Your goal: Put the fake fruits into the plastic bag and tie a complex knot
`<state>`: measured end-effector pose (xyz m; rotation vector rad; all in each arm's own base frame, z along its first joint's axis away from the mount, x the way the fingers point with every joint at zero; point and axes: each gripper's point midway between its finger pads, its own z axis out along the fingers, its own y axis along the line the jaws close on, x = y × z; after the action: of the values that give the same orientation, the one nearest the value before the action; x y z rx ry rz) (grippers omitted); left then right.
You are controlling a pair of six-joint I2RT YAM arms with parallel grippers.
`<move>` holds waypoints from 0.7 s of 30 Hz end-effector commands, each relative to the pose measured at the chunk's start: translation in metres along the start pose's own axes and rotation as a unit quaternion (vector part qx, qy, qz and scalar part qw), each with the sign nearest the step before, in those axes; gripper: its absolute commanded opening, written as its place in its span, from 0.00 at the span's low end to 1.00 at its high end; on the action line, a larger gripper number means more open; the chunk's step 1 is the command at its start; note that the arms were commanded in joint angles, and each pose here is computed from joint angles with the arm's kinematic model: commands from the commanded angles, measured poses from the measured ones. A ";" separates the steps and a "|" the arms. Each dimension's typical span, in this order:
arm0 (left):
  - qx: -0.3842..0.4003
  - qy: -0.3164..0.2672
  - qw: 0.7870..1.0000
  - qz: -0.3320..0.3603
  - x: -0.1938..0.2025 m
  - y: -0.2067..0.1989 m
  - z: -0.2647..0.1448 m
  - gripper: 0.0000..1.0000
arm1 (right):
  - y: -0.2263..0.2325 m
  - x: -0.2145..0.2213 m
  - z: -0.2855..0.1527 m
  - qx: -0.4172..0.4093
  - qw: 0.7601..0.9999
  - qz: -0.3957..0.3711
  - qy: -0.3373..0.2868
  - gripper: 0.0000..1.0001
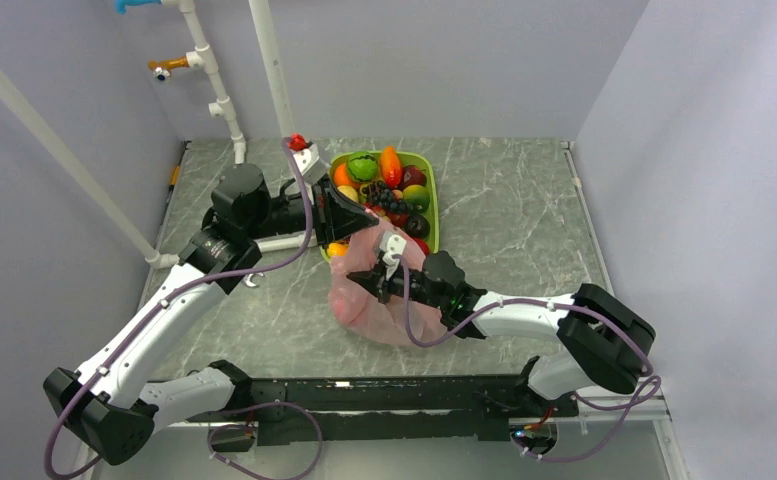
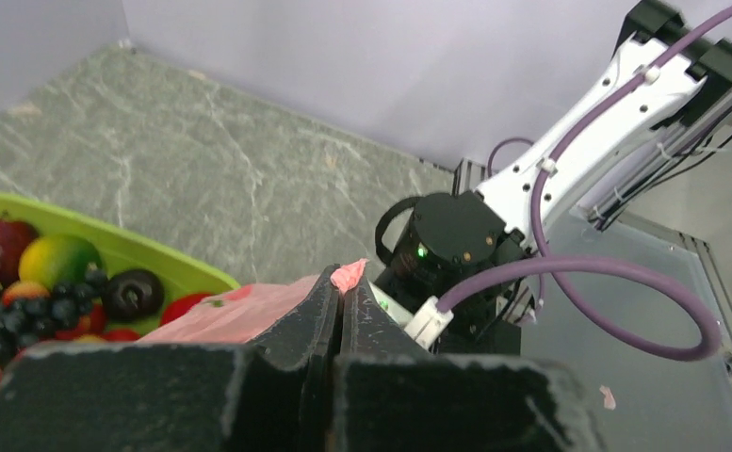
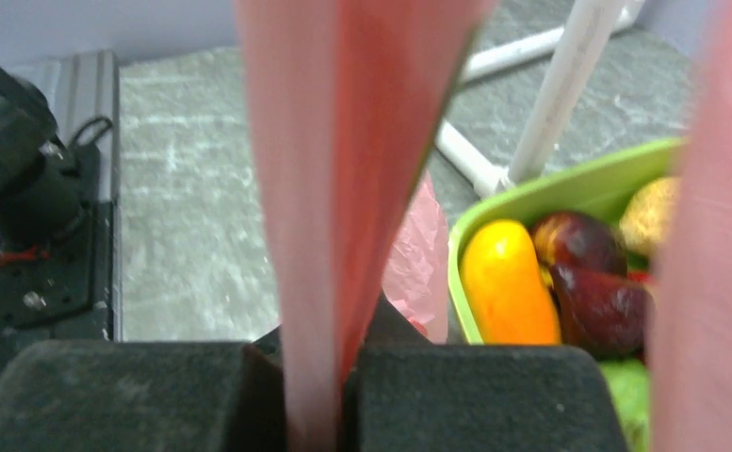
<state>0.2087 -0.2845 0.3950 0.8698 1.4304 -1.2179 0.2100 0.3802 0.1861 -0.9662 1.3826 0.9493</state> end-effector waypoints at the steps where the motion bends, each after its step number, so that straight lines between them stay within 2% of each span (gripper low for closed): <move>1: 0.007 -0.060 0.995 0.084 -0.041 -0.014 -0.016 0.00 | 0.003 0.111 -0.043 -0.011 0.988 0.026 0.150 0.00; 6: -0.024 -0.037 0.992 0.117 -0.024 0.005 -0.028 0.00 | 0.011 0.122 -0.058 -0.038 0.985 0.017 0.164 0.00; 8: -0.012 -0.019 0.990 0.137 -0.019 0.005 -0.027 0.00 | 0.019 0.127 -0.060 -0.059 0.983 0.019 0.172 0.00; 9: -0.005 -0.007 0.990 0.143 -0.016 0.004 -0.027 0.06 | 0.020 0.127 -0.060 -0.065 0.983 0.017 0.172 0.00; 10: -0.006 0.010 0.988 0.155 -0.009 0.006 -0.029 0.23 | 0.020 0.124 -0.060 -0.065 0.984 0.015 0.167 0.00; 11: -0.013 0.026 0.987 0.160 -0.002 0.009 -0.033 0.35 | 0.019 0.119 -0.058 -0.064 0.985 0.012 0.161 0.00; 15: -0.007 0.068 0.983 0.170 0.049 0.016 -0.060 0.71 | 0.019 0.096 -0.053 -0.067 0.988 0.009 0.138 0.00; 17: -0.002 0.091 0.977 0.193 0.077 0.018 -0.074 0.78 | 0.018 0.088 -0.050 -0.066 0.989 0.013 0.130 0.00; 19: 0.021 0.118 0.971 0.207 0.106 0.016 -0.082 0.80 | 0.018 0.082 -0.048 -0.064 0.991 0.015 0.121 0.00; 21: 0.028 0.130 0.972 0.196 0.127 0.020 -0.083 0.84 | 0.018 0.077 -0.047 -0.064 0.991 0.015 0.113 0.00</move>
<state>0.1922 -0.2114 0.3122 1.1618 1.3637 -0.8463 0.1753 0.3328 0.0882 -1.1971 1.5981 0.9437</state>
